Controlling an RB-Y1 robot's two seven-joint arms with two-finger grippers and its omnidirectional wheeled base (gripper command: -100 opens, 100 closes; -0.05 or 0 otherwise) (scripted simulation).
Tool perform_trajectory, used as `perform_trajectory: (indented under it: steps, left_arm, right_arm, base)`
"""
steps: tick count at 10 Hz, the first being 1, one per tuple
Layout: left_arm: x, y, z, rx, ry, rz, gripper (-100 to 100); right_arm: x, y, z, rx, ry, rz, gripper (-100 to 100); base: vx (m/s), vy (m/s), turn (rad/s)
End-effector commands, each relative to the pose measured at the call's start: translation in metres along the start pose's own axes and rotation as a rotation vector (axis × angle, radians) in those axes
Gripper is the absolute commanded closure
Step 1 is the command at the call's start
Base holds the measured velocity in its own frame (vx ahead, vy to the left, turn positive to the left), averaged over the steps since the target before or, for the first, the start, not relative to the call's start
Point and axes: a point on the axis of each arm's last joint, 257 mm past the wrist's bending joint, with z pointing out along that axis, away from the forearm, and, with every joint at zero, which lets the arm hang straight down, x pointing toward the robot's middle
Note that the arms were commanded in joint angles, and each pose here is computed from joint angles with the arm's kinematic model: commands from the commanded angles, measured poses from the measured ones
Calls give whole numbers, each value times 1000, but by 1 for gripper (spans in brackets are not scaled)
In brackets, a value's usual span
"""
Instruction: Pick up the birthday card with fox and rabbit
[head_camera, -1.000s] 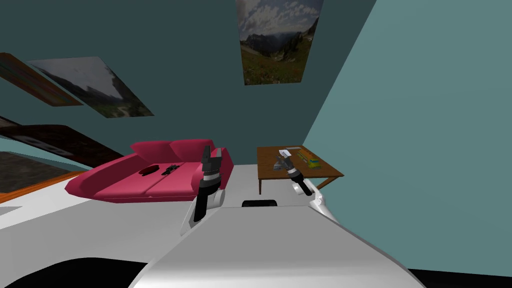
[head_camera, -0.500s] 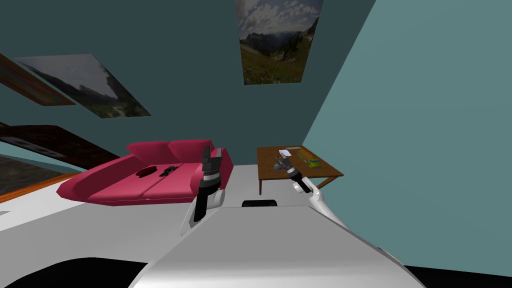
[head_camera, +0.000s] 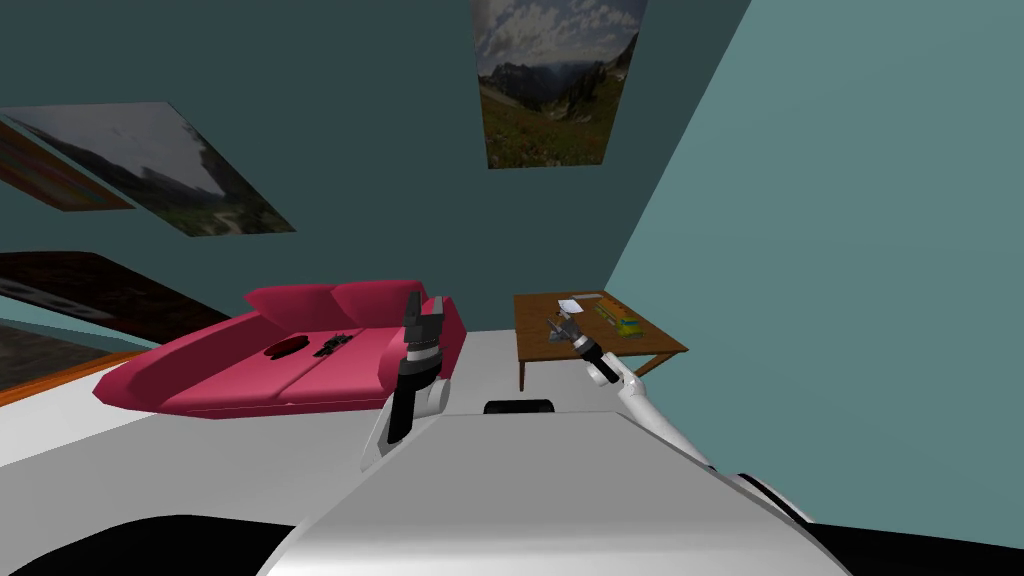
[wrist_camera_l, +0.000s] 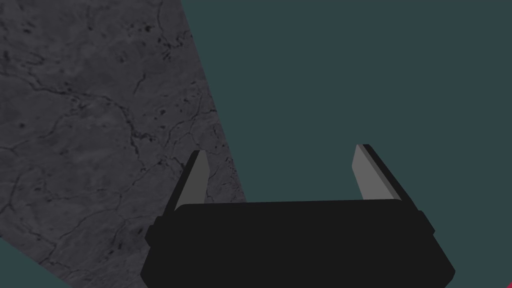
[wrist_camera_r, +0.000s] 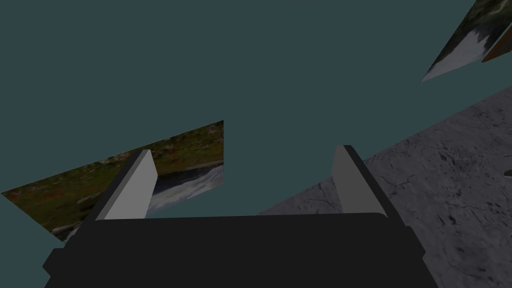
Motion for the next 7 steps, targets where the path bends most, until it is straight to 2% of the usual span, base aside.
perform_trajectory:
  steps: [1, 2, 3, 4, 5, 6, 7]
  left_arm:
    - [0, 0, 0, 0, 0, 0, 0]
    - [0, 0, 0, 0, 0, 0, 0]
    - [0, 0, 0, 0, 0, 0, 0]
    - [0, 0, 0, 0, 0, 0, 0]
    - [0, 0, 0, 0, 0, 0, 0]
    - [0, 0, 0, 0, 0, 0, 0]
    - [0, 0, 0, 0, 0, 0, 0]
  right_arm:
    - [15, -2, -1, -26, 42, -76, -100]
    - [21, -4, -4, -20, 55, -72, -100]
    - [31, -6, -3, -48, 86, -145, -100]
    - [38, -8, -7, -41, 103, -141, -100]
    - [49, -12, -7, -69, 135, -211, -100]
    - [55, -14, -11, -64, 150, -210, -100]
    - [64, -17, -11, -94, 179, -282, -100]
  base:
    - [13, 16, -33]
    - [14, 22, -24]
    - [28, 37, -34]
    - [27, 31, -16]
    - [26, 32, -34]
    - [19, 27, -19]
    - [24, 30, -36]
